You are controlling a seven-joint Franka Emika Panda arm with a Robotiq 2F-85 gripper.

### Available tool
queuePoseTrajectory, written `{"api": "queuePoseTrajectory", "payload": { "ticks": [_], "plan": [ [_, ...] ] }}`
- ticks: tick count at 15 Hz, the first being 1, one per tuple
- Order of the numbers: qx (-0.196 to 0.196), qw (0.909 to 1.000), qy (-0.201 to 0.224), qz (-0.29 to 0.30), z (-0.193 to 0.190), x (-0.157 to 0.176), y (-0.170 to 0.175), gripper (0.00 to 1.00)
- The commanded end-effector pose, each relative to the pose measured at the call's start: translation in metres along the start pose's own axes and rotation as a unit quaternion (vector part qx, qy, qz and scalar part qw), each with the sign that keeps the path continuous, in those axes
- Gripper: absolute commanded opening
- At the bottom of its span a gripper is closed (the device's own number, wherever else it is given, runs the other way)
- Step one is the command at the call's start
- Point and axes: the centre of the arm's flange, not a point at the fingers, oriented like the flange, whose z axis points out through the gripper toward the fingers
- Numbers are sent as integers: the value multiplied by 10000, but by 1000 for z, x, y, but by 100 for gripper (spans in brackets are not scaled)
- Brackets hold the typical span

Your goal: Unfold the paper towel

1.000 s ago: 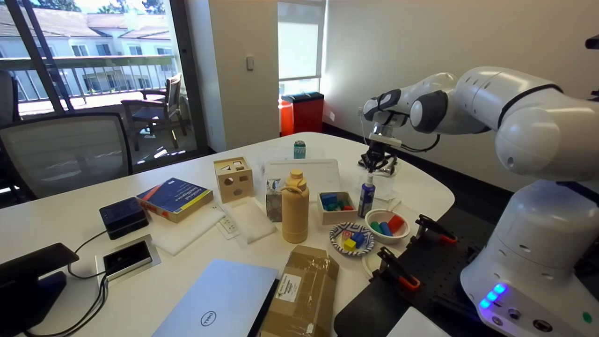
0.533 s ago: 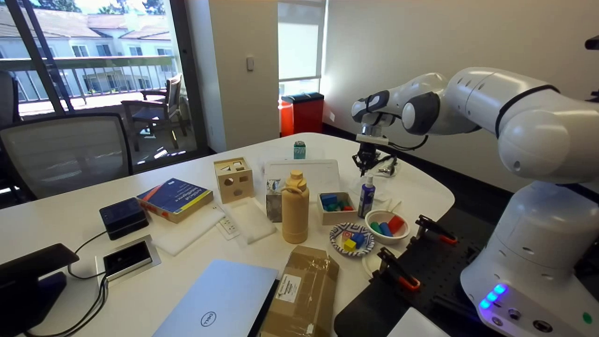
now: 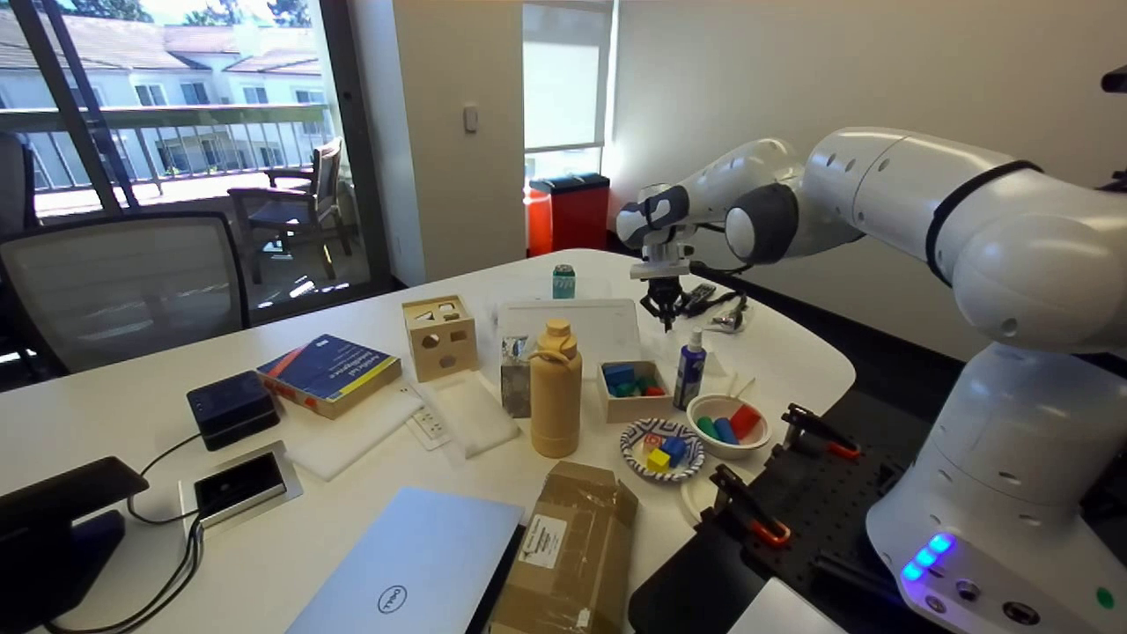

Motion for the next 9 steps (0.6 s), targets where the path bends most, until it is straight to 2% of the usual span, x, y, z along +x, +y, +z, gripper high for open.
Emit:
{"api": "queuePoseTrajectory", "payload": {
  "ticks": [1, 5, 9],
  "plan": [
    [-635, 9976, 232, 156, 3, -48, 3, 0],
    [-1066, 9933, 349, 271, 11, -67, -4, 0],
    [-1175, 9915, 449, 317, 7, -81, -3, 0]
  ]
}}
